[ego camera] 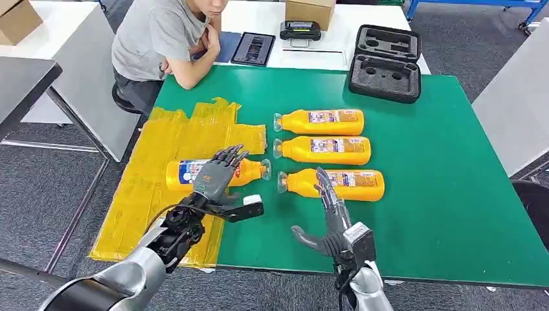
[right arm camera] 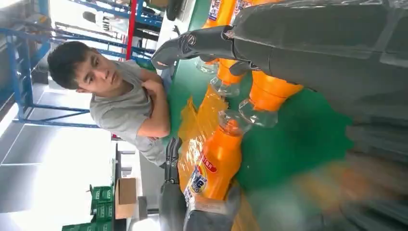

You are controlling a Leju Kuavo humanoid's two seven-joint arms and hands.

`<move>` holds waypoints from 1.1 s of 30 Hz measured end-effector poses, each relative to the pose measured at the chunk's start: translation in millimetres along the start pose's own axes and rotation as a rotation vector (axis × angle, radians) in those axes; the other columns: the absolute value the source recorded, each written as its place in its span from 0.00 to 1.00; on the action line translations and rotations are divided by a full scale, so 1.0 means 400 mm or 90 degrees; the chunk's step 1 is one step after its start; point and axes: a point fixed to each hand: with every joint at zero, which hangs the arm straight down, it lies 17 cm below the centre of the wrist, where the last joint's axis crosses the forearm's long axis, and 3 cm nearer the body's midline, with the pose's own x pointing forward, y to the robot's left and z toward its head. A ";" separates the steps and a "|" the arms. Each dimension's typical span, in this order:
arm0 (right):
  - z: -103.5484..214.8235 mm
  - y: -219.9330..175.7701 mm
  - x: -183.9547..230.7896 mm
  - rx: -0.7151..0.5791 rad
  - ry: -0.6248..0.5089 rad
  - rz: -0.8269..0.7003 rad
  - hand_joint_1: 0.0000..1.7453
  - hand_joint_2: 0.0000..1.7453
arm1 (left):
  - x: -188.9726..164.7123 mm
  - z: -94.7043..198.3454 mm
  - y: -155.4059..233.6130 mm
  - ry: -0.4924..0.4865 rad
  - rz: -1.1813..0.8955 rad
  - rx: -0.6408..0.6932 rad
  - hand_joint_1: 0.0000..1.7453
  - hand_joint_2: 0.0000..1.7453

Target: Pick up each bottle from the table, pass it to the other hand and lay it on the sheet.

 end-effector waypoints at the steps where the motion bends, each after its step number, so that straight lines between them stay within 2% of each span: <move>1: 0.000 0.000 0.000 0.000 0.000 0.000 0.00 1.00 | 0.002 0.000 0.001 0.000 0.000 0.001 0.00 1.00; 6: 0.001 -0.002 -0.001 -0.001 0.001 0.000 0.00 1.00 | 0.015 -0.002 0.002 -0.010 0.008 0.002 0.00 1.00; 11: 0.003 -0.005 -0.001 -0.004 0.001 -0.001 0.00 1.00 | 0.135 0.013 0.000 -0.121 0.111 0.005 0.00 1.00; 14: 0.012 -0.011 -0.006 -0.015 0.005 0.006 0.00 1.00 | 0.196 0.027 0.048 -0.165 0.207 0.061 0.00 1.00; 19: 0.027 -0.023 0.005 -0.041 -0.001 0.034 0.00 1.00 | 0.249 0.056 0.155 -0.188 0.329 0.174 0.00 1.00; 22: 0.036 -0.045 0.027 -0.075 -0.015 0.095 0.00 1.00 | 0.268 0.083 0.197 -0.196 0.324 0.225 0.00 1.00; 25: 0.051 -0.102 0.068 -0.145 -0.043 0.284 0.00 1.00 | 0.288 0.113 0.243 -0.204 0.352 0.271 0.00 1.00; 26: 0.057 -0.113 0.081 -0.160 -0.051 0.308 0.00 1.00 | 0.292 0.122 0.257 -0.208 0.361 0.284 0.00 1.00; 33: 0.096 -0.183 0.189 -0.239 -0.106 0.355 0.00 1.00 | 0.296 0.180 0.353 -0.218 0.470 0.369 0.00 1.00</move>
